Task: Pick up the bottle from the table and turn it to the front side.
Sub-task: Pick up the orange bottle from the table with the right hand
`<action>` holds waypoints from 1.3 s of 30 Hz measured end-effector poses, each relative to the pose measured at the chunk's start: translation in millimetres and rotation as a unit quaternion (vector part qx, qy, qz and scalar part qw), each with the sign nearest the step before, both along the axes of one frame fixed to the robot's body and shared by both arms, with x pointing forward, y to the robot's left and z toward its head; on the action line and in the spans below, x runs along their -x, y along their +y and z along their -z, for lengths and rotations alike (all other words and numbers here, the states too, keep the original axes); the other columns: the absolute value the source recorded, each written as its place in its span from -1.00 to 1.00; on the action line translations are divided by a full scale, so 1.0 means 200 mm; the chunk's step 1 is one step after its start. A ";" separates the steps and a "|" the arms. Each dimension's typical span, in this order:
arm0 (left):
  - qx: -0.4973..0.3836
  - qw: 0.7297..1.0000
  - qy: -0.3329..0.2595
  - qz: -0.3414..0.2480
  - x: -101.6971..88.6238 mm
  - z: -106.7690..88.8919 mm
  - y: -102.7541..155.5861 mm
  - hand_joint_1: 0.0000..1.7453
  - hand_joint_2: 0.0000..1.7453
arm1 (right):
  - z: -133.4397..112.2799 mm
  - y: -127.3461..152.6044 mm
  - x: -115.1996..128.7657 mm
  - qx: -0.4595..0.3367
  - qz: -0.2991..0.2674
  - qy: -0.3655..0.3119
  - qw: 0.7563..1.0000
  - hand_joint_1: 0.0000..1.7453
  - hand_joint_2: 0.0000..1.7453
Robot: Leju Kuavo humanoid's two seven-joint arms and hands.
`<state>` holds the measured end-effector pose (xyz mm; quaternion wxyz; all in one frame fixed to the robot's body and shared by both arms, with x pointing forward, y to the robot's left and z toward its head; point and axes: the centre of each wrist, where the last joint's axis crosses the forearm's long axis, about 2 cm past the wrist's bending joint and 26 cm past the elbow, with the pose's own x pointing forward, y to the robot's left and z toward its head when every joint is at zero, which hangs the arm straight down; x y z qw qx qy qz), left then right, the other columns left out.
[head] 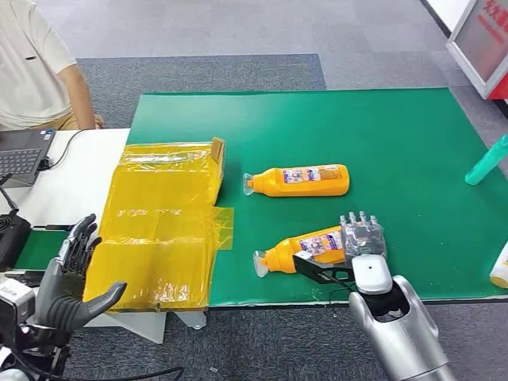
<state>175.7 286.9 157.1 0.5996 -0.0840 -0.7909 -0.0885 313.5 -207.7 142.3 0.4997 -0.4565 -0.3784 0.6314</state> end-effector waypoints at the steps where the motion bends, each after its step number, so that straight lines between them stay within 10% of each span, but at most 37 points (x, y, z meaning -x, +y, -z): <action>1: 0.001 1.000 -0.001 0.001 0.00 0.00 0.00 -1.00 1.00 | 0.01 0.00 0.00 -0.002 -0.006 0.000 1.000 -1.00 1.00; 20: 0.001 0.994 -0.046 0.102 0.06 0.02 -0.13 -1.00 1.00 | 0.16 -0.01 -0.11 0.008 -0.059 0.017 0.998 -0.99 1.00; 24: 0.001 0.993 -0.040 0.112 0.07 0.03 -0.14 -1.00 1.00 | 0.19 -0.01 -0.13 0.012 -0.055 0.018 0.998 1.00 1.00; 39: 0.001 0.990 -0.035 0.138 0.09 0.04 -0.17 -1.00 1.00 | 0.21 -0.03 -0.14 0.006 -0.071 0.009 0.997 1.00 1.00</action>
